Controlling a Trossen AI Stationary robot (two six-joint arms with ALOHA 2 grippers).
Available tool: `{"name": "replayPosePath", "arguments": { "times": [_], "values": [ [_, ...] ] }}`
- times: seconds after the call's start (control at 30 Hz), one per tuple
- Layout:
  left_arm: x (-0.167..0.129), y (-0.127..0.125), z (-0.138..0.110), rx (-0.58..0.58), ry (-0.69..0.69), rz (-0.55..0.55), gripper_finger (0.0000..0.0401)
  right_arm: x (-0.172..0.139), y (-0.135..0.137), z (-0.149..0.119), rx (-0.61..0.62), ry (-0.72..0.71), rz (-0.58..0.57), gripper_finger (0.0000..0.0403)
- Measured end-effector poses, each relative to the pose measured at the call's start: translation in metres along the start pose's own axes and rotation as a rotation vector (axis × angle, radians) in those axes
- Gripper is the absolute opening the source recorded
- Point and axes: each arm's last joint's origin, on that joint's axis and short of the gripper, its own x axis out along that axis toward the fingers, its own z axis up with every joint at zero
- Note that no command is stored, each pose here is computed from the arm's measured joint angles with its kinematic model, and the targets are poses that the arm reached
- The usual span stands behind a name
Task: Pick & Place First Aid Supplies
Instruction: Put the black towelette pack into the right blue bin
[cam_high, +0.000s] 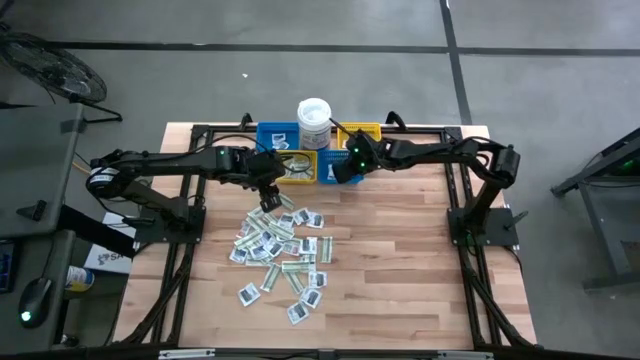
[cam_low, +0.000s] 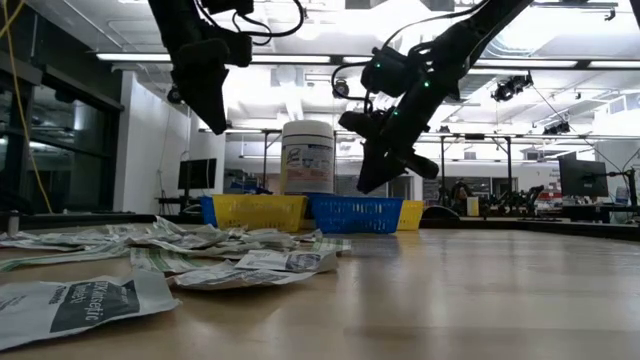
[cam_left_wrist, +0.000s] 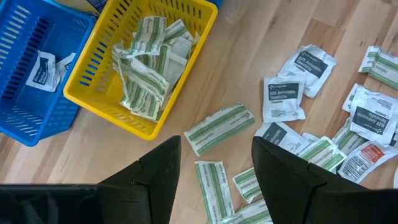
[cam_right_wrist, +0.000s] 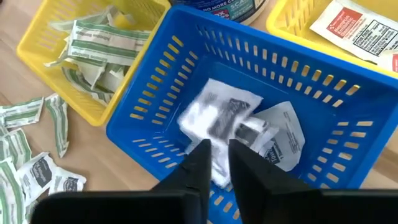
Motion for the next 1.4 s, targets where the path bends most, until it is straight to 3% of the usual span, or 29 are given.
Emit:
{"name": "replayPosePath", "arguments": {
  "times": [0.27,0.43,0.63,0.97,1.23,1.4],
  "values": [
    [0.000,0.000,0.000,0.000,0.001,-0.005,0.0195,-0.003,-0.002,0.002,0.030,0.016,0.018,0.0110],
    [0.000,0.000,0.000,0.000,0.002,-0.009,0.0195,-0.015,0.006,0.004,-0.005,0.053,0.149,0.0114],
    [0.000,-0.001,0.000,0.000,0.004,-0.023,0.0195,-0.016,0.034,-0.021,-0.005,0.154,0.244,0.0114],
    [0.000,-0.001,0.000,0.010,0.003,-0.023,0.0195,-0.018,0.076,-0.067,-0.119,0.032,0.128,0.0114],
    [0.000,-0.001,0.000,0.019,0.002,-0.022,0.0195,0.007,0.094,-0.101,-0.263,0.016,0.145,0.0114],
    [0.000,-0.001,0.000,0.020,0.004,-0.022,0.0195,0.019,0.097,-0.111,-0.256,-0.050,0.092,0.0114]
  ]
}}
